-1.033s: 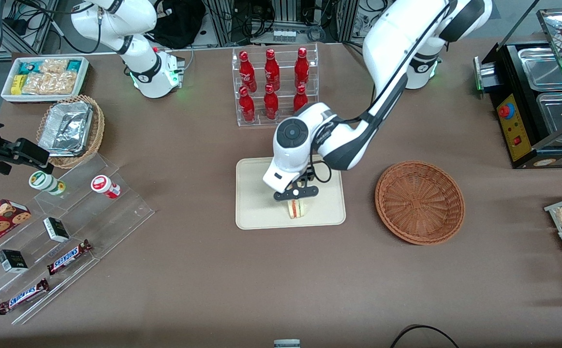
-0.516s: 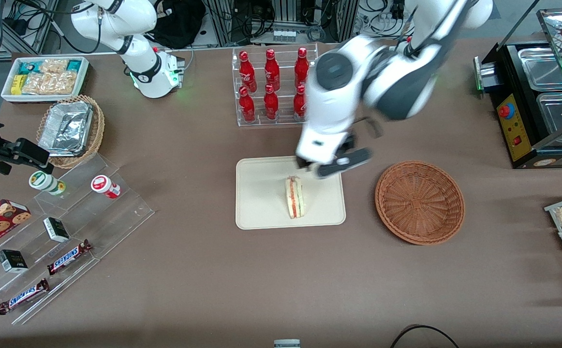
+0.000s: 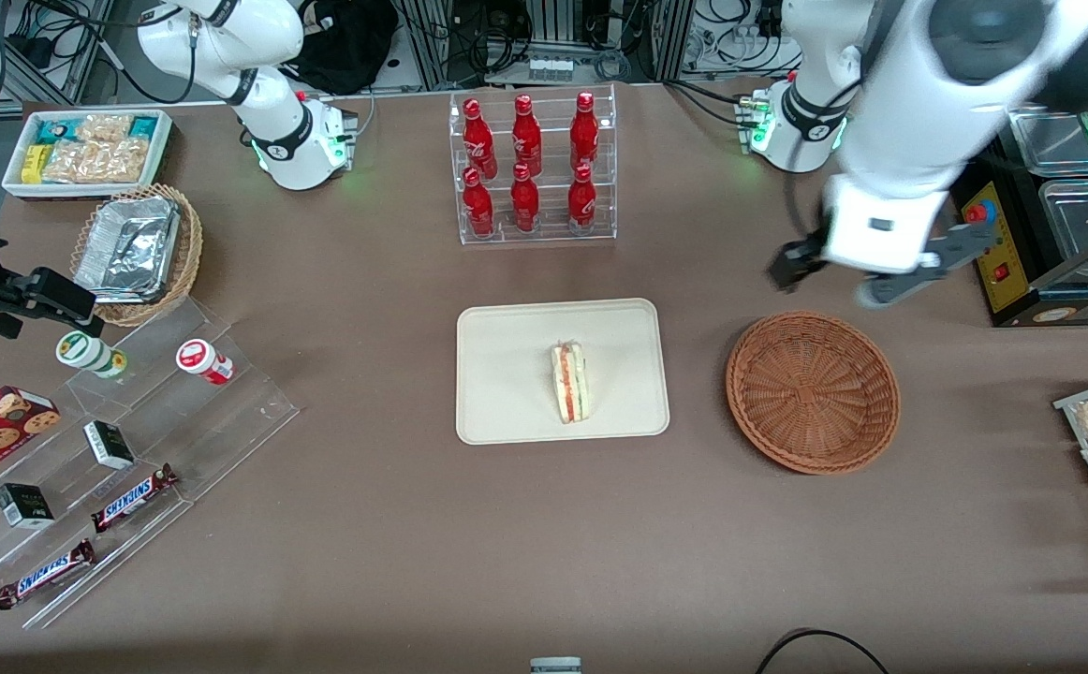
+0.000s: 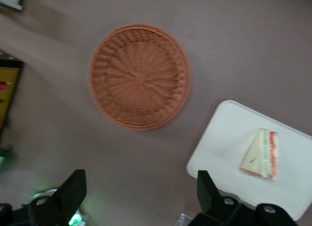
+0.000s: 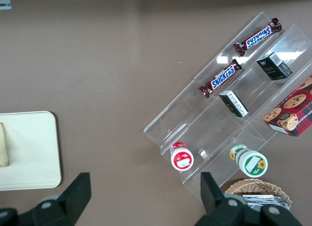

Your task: Place sandwich from basket to tray

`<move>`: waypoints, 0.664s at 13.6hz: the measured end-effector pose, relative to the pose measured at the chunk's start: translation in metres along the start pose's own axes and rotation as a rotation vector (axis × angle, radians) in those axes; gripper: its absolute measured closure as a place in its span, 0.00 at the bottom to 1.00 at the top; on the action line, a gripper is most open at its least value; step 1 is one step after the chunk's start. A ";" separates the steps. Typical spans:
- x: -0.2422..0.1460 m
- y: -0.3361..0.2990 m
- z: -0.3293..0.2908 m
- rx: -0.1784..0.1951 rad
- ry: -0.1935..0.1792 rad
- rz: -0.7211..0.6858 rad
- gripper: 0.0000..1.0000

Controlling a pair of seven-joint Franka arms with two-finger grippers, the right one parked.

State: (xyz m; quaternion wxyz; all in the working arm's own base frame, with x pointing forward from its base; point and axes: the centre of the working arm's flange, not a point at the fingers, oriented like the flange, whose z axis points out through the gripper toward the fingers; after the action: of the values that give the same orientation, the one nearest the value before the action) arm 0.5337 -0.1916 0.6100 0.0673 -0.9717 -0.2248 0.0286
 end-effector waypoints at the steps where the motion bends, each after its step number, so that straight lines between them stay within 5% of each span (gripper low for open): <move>1: 0.012 -0.019 -0.001 0.006 -0.011 0.016 0.00; 9: 0.053 -0.118 -0.006 0.019 -0.077 0.264 0.00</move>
State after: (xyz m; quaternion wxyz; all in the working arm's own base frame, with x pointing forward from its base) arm 0.5303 -0.0643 0.6320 0.0636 -0.9903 -0.0969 0.0765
